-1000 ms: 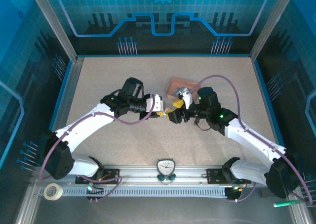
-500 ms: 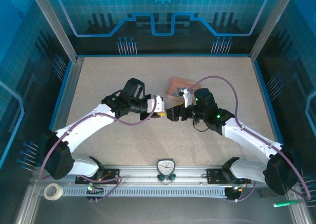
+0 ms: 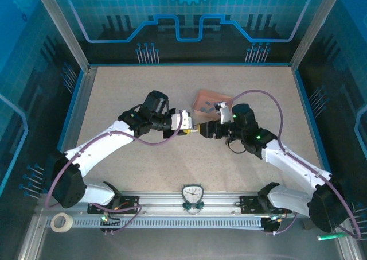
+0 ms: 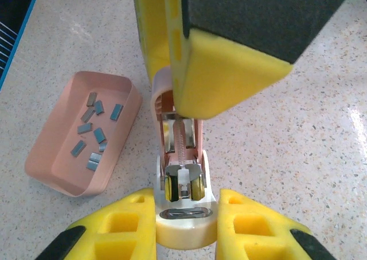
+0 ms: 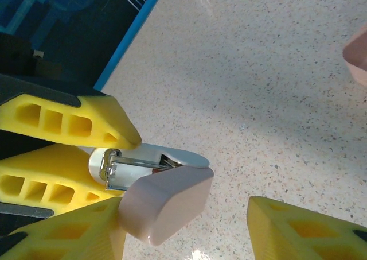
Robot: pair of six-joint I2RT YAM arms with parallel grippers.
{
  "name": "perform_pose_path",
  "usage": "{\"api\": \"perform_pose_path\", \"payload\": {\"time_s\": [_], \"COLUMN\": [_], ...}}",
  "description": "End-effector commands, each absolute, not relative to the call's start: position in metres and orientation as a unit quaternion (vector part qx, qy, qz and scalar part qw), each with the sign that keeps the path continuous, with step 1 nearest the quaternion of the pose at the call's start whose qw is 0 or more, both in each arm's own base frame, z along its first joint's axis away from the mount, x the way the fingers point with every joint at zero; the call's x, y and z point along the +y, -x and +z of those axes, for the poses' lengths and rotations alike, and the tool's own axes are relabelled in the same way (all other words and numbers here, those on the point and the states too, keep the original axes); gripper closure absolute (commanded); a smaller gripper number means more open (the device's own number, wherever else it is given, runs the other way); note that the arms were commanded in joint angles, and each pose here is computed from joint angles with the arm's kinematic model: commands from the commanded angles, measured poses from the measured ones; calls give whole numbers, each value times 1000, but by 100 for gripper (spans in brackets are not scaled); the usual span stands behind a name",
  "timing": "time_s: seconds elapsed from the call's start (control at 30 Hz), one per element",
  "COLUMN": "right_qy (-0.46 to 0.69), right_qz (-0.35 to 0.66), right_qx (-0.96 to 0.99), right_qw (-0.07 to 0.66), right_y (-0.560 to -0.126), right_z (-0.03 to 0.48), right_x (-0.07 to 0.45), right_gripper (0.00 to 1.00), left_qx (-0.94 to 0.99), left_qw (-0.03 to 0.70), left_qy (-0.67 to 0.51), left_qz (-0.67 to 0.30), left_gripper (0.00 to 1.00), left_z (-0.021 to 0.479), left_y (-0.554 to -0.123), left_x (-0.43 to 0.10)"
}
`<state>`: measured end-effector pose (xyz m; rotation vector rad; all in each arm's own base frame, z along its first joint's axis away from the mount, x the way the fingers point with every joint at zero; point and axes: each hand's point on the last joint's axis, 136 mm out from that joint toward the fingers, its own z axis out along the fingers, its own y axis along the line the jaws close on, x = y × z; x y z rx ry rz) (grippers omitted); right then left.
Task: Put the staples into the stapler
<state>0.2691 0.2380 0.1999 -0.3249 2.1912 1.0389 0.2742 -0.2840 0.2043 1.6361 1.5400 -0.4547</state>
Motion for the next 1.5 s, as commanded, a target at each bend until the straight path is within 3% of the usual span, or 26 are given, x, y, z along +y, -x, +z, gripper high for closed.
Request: {"api": "perform_pose_path", "payload": {"time_s": [0.0,0.17,0.37,0.8,1.47], "right_qy": [85,30,-22,-27,24], "right_qz": [411,445,461,483,517], "right_qx": [842,831,823,797,735], "right_qw": [338,332,330,361,437], "right_y": [-275,-283,-294,-278,-318], "right_z": [193,184,184,224,267], "right_x": [226,211,181,177,197], "right_gripper": [45,46,40,40,46], "left_qx": [605,602,596,561,519], "left_qw": [427,475,530,637,656], "left_qy": [-640,-601,-551,-453,-438], "left_qz": [-204,-228,-246,-271,-329], "left_gripper": [86,86,85,84,82], "left_z": [210,221,226,244,253], "left_y": [-269,-274,-281,-302,-293], "left_x": [-291,-298,-301,-304,-317]}}
